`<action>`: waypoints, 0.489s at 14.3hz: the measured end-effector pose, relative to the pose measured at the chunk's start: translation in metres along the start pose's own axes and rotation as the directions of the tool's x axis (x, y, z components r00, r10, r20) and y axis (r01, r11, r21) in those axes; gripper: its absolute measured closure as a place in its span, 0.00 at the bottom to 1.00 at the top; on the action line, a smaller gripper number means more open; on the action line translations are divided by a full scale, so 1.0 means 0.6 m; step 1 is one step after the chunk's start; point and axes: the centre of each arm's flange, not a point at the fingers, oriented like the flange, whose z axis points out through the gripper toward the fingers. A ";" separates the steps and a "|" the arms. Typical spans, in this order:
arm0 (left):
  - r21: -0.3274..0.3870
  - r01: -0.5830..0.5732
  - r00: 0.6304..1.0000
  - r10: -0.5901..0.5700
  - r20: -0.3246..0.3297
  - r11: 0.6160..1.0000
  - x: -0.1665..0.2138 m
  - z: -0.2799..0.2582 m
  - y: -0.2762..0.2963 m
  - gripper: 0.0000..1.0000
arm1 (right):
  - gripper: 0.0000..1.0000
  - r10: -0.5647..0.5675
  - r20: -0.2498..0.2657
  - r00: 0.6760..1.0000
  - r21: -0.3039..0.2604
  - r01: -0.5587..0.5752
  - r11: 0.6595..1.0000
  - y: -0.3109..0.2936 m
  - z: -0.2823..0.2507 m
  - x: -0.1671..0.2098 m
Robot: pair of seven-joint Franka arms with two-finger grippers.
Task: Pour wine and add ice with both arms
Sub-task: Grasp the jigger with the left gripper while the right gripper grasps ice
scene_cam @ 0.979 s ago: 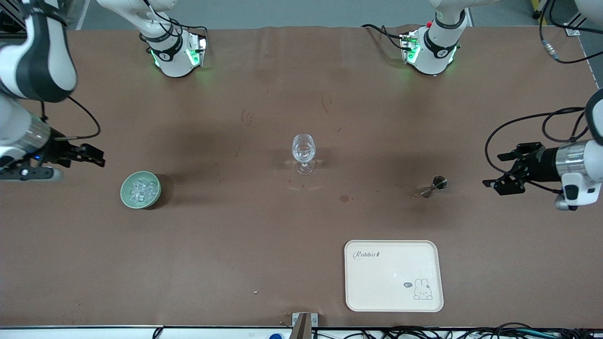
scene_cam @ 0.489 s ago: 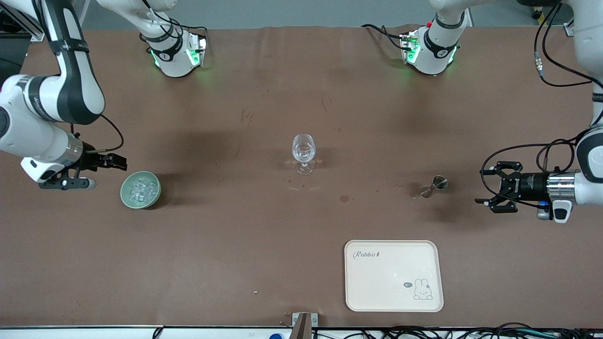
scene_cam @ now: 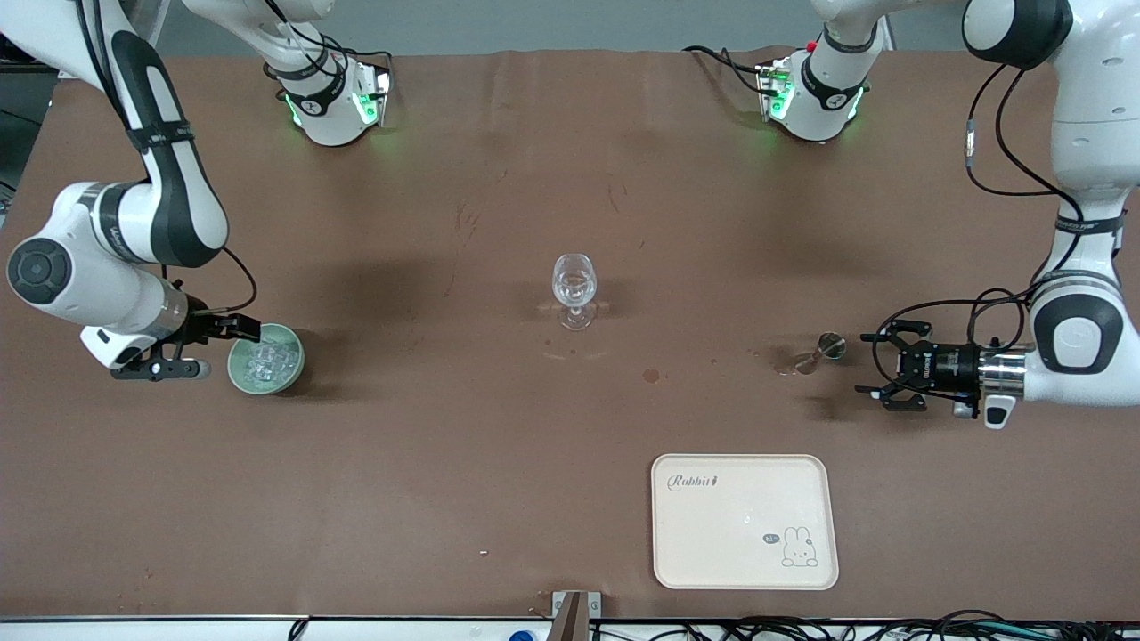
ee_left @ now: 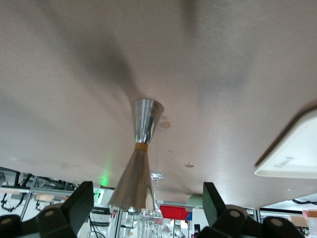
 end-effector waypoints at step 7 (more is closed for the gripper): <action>-0.010 -0.010 0.997 0.011 0.078 1.000 0.042 0.046 -0.015 0.07 | 0.07 -0.004 -0.011 1.000 -0.003 0.004 1.000 -0.005 0.057 0.017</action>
